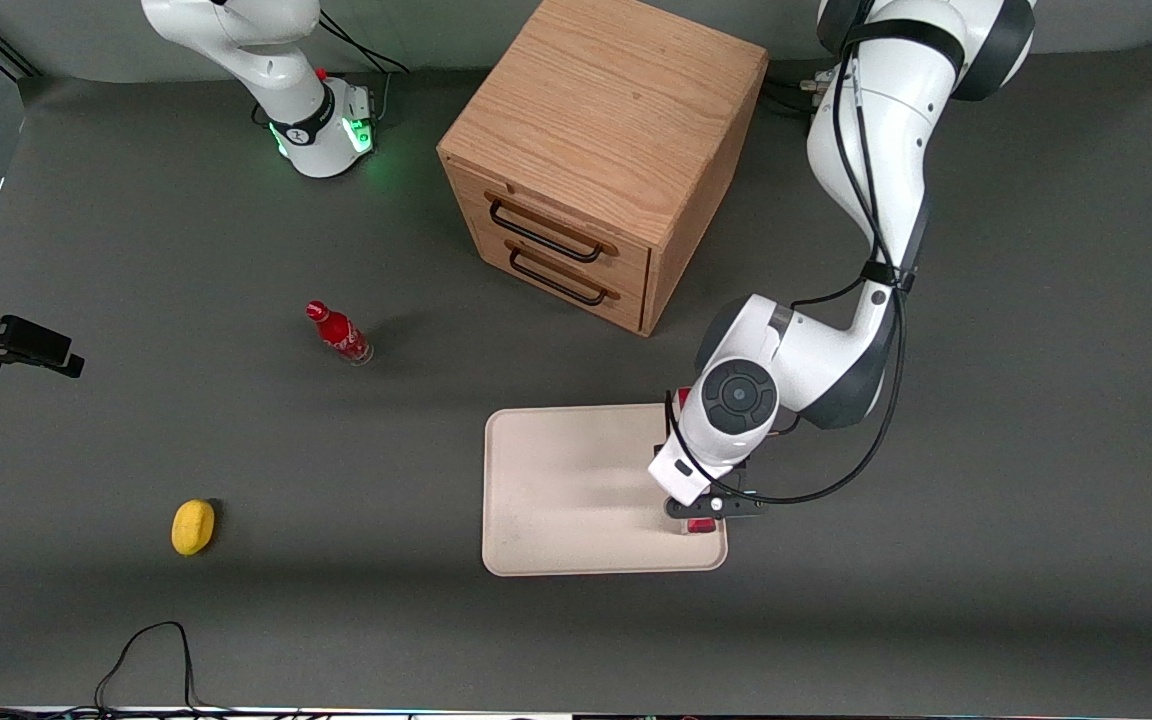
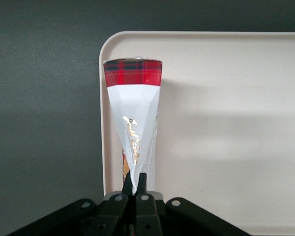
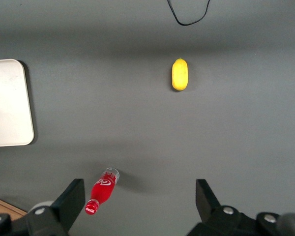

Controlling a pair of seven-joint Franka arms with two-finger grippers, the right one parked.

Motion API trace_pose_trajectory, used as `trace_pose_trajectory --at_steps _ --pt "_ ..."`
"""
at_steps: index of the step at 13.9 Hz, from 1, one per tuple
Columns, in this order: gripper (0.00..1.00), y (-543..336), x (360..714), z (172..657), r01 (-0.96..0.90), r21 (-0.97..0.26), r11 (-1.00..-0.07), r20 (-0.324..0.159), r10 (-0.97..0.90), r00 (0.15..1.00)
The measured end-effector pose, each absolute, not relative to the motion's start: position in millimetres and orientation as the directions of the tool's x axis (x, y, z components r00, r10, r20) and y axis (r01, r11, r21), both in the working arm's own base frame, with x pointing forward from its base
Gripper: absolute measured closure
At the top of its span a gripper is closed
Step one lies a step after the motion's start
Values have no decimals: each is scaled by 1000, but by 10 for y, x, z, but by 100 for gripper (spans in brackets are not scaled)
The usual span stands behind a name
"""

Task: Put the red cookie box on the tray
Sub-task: 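Lower the box onto the tray and open the left gripper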

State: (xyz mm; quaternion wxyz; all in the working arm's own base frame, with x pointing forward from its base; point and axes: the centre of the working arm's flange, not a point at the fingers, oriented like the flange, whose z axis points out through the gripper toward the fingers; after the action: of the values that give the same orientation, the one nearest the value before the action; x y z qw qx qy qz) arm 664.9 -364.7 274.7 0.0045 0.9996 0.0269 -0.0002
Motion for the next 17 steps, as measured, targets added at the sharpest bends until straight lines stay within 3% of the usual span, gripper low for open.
trace_pose_trajectory --at_steps 7,8,11,13,16,17 --pt "97 -3625 6723 2637 61 32 -998 37 62 997" --pt "92 -3600 6736 2636 65 32 -997 37 66 997" --pt "59 -3530 6774 2643 77 31 -997 35 78 996" --pt "37 -3514 6753 2727 86 15 -996 5 86 996" --pt "6 -3492 6667 3396 87 1 -996 -25 87 996" --pt "0 -3463 6604 3728 86 -3 -996 -33 86 996"
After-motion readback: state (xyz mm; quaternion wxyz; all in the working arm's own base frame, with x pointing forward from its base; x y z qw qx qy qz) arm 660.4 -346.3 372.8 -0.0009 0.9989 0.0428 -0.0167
